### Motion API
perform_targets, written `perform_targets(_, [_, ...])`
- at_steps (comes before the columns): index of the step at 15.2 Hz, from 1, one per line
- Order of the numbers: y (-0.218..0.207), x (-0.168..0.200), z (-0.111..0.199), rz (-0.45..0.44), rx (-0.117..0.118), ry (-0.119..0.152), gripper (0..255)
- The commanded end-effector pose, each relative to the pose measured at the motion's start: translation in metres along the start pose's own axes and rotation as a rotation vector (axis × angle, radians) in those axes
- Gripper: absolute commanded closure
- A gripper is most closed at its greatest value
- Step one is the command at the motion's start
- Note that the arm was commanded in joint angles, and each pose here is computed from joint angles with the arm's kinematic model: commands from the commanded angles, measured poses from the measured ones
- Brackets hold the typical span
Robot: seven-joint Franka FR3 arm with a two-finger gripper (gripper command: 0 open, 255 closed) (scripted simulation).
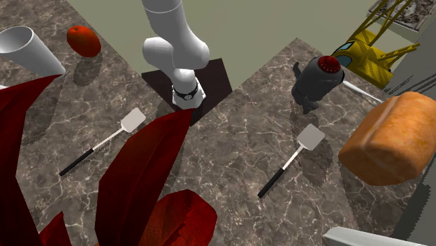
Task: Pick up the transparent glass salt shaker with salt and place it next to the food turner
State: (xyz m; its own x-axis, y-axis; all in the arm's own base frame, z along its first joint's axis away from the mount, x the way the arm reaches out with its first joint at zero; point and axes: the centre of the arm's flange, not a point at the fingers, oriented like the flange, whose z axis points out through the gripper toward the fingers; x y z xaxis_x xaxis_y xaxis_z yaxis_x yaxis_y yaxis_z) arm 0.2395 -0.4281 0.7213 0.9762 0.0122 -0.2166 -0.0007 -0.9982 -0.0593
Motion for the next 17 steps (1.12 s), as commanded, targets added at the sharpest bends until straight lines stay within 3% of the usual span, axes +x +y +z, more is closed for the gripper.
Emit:
perform_targets(1, [0.028, -0.007, 0.000, -0.004, -0.002, -0.001, 255])
perform_targets(17, [0.033, 0.011, 0.082, -0.003, -0.002, -0.001, 255])
